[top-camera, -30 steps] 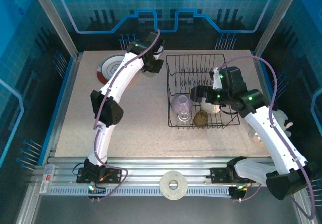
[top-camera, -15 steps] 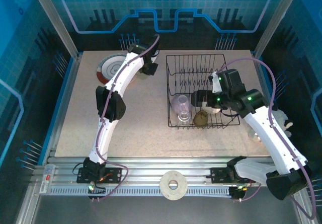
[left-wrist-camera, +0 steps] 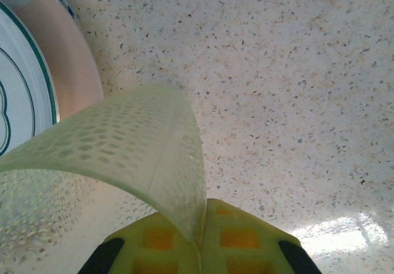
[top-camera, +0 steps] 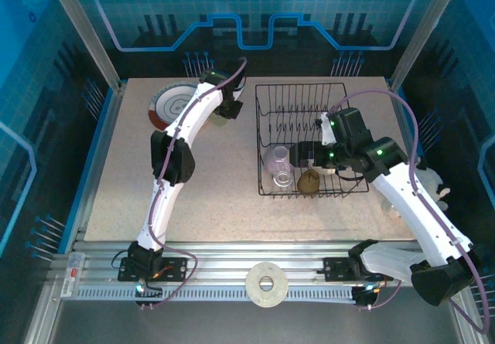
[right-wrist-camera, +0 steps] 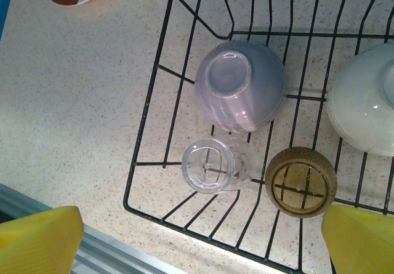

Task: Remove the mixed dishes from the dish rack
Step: Place the cup at the top-center of the table.

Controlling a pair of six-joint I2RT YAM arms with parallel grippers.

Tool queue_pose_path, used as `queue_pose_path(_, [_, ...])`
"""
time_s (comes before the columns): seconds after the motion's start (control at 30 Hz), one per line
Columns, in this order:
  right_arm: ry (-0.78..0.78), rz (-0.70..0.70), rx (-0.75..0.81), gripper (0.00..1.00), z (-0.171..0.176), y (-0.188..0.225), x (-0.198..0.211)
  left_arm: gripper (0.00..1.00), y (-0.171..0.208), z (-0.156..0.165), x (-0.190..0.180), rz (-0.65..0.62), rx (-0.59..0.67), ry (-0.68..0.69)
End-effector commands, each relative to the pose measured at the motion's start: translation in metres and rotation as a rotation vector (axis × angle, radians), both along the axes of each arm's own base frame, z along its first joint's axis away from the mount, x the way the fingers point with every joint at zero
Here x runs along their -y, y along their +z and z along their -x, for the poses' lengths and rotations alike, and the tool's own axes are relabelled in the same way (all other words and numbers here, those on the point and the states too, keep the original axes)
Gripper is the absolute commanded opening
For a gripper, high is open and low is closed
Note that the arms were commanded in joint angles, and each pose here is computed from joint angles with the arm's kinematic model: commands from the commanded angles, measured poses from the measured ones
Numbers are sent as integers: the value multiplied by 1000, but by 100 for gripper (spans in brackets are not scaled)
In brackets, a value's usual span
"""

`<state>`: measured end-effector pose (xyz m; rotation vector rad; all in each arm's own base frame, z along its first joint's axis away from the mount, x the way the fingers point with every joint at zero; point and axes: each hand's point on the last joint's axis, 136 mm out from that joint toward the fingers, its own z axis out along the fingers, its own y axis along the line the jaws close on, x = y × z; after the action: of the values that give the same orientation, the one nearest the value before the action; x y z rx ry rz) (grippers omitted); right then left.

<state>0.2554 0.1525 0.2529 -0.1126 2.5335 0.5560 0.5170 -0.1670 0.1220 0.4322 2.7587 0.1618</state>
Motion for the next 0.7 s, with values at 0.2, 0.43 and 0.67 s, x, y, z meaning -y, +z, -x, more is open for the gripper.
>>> queue_pose_path(0.2, [-7,12,-13,100,8,0,1,1,-15,-1,-2,-8,-28,-16])
queue_pose_path(0.43, [-6,16,-13,100,10,0,2,14,-20,0,-1,-5,-39,-14])
queue_pose_path(0.67, [-10,19,-11,100,10,1,4,29,-13,-3,0,2,-19,-14])
